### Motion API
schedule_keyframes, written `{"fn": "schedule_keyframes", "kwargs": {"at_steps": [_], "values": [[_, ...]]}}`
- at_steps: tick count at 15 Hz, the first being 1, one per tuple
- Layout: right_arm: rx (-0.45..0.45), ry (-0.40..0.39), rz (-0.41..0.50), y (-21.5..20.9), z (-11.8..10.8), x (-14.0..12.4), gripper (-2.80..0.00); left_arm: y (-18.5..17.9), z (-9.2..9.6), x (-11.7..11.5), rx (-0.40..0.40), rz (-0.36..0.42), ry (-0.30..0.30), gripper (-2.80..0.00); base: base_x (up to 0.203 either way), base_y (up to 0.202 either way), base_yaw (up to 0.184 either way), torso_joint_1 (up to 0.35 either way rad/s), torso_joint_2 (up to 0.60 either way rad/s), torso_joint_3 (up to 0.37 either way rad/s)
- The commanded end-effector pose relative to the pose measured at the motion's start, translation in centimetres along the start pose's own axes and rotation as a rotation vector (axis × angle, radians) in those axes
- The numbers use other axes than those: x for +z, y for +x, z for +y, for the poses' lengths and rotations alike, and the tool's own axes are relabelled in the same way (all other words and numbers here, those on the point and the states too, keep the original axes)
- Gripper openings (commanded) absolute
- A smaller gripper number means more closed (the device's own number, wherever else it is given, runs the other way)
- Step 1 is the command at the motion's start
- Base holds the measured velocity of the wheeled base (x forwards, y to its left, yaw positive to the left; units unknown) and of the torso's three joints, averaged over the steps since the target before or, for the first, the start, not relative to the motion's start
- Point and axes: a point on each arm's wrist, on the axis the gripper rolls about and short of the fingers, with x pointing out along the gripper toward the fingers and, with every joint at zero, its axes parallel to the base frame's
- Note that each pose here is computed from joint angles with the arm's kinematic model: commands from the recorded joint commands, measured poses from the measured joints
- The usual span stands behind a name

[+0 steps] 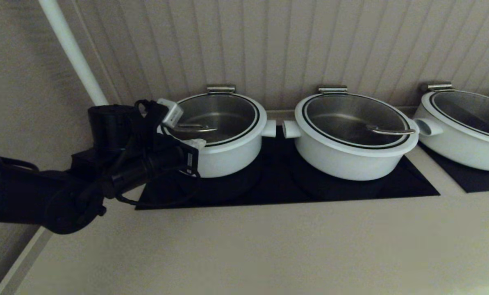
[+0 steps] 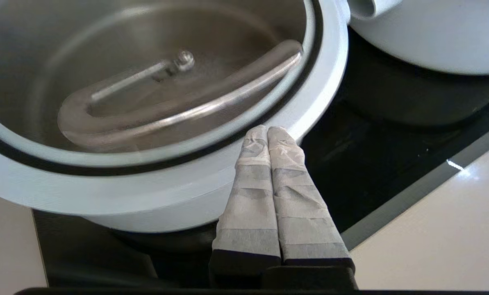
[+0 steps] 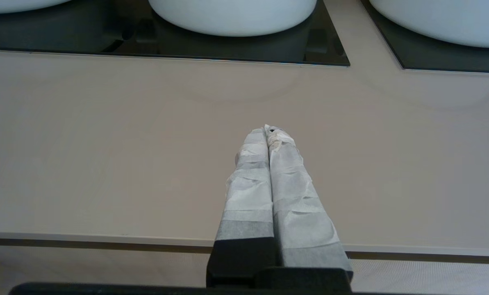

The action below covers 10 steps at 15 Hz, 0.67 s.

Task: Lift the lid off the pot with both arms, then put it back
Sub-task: Open the food pot lid a small opening with the left arm

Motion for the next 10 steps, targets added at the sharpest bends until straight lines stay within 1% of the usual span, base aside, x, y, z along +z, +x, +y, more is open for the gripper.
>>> {"fn": "schedule_keyframes", "kwargs": {"at_steps": [1, 4, 10], "values": [[0.001, -0.001, -0.001, 0.0, 0.0, 0.0, -2.8, 0.1, 0.2, 0.4, 0.006, -0.016, 0.001, -2.8, 0.0, 0.0, 0.0, 0.0, 0.0, 0.0], [0.001, -0.001, 0.0, 0.0, 0.0, 0.0, -2.8, 0.3, 0.7, 0.8, 0.019, -0.032, 0.002, -2.8, 0.0, 0.0, 0.0, 0.0, 0.0, 0.0], [0.0, -0.001, -0.001, 0.0, 0.0, 0.0, -2.8, 0.3, 1.3, 0.6, 0.039, -0.025, 0.0, -2.8, 0.0, 0.0, 0.0, 0.0, 0.0, 0.0]]}}
